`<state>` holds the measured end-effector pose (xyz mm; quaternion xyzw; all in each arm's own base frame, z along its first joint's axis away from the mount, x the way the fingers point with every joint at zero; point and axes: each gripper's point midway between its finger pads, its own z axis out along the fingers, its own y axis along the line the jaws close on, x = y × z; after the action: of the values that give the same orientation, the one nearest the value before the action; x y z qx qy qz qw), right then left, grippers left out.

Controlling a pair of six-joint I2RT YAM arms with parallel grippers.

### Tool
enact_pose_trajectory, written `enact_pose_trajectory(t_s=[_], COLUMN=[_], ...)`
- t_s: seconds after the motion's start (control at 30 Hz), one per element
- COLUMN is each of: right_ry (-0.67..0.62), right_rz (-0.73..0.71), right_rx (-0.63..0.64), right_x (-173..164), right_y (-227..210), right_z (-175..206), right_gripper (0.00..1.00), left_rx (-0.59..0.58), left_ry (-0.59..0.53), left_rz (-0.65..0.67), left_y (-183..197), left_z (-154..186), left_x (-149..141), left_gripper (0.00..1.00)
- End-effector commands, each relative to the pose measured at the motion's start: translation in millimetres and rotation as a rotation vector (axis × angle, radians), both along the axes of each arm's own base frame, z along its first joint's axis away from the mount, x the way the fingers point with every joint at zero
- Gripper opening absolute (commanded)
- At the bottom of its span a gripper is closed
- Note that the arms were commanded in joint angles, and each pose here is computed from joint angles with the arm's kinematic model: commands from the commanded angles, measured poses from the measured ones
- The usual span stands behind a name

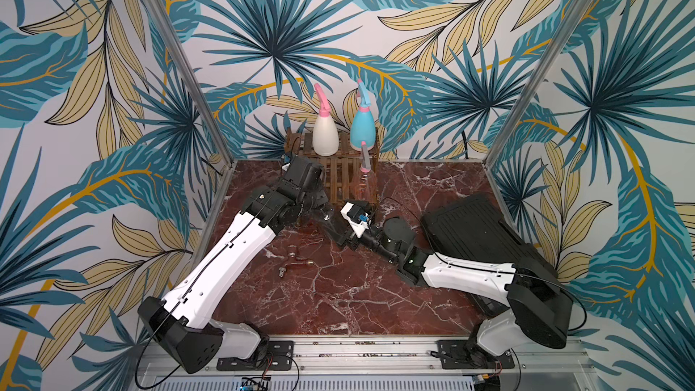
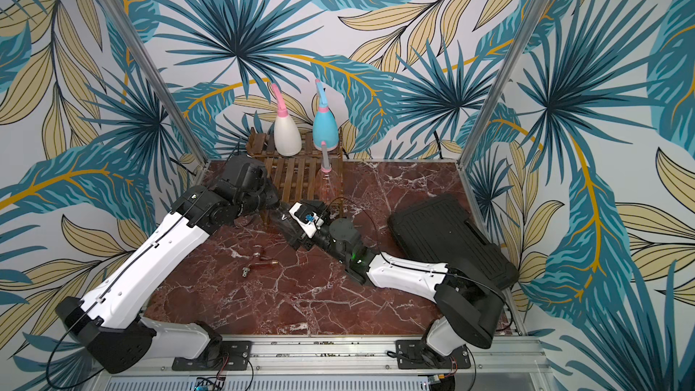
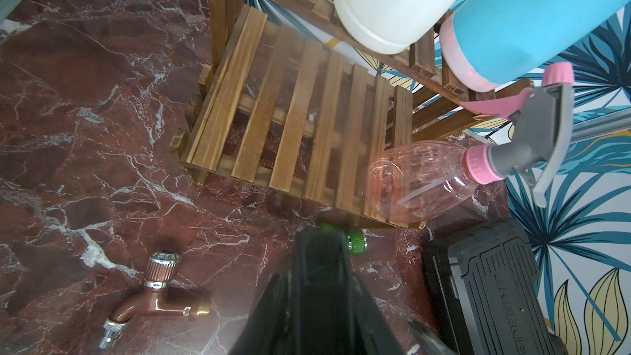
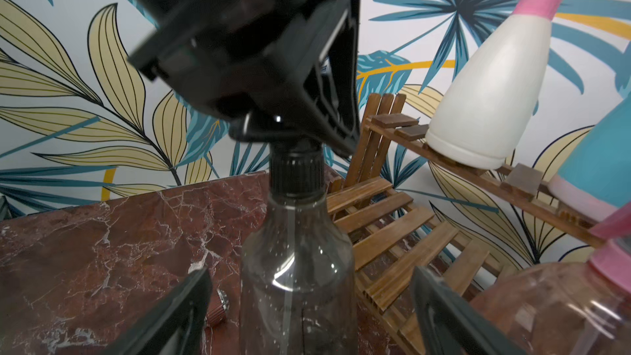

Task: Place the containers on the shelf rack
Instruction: 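Pick up a container from the corner of the board.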

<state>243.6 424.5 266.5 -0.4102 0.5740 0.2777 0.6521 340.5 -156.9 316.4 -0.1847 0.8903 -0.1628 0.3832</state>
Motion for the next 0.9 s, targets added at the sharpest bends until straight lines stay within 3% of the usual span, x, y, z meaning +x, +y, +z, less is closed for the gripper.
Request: enact_pose_trajectory(t_s=[0.0, 0.23, 0.4, 0.5, 0.53, 0.73, 0.77, 0.87], right_ry=[-0.013, 0.0, 0.01, 0.014, 0.016, 0.034, 0.036, 0.048], right_rz=[-0.009, -0.051, -0.074, -0.076, -0.076, -0.095, -0.1, -0.111], right_rx=[-0.041, -0.062, -0.037, -0.02, -0.018, -0.002, 0.001, 0.009], right_x=[2.2, 14.4, 20.6, 20.5, 20.4, 23.4, 24.2, 26.4], right_y=[3.0, 10.6, 13.6, 12.9, 12.9, 11.1, 10.9, 11.9], right_z=[-19.2, -34.8, -33.1, -33.0, -33.9, -36.9, -36.6, -36.7], right_gripper=[0.99, 0.96, 0.81, 0.73, 0.72, 0.69, 0.69, 0.68], left_rx=[0.014, 0.03, 0.044, 0.058, 0.06, 0.054, 0.062, 0.096], left_ry=[-0.033, 0.004, 0.013, 0.008, 0.0, -0.094, -0.113, -0.171], left_rz=[-0.039, -0.12, -0.162, -0.176, -0.183, -0.228, -0.23, -0.249], left_y=[-2.1, -13.0, -17.8, -17.7, -18.2, -19.4, -17.5, -11.3], left_z=[17.9, 13.9, 10.7, 11.1, 12.4, 28.1, 30.4, 36.6], left_x=[-0.9, -3.2, -3.8, -4.5, -4.3, -6.3, -7.3, -11.9], left_gripper=[0.17, 0.17, 0.17, 0.25, 0.3, 0.93, 0.99, 1.0])
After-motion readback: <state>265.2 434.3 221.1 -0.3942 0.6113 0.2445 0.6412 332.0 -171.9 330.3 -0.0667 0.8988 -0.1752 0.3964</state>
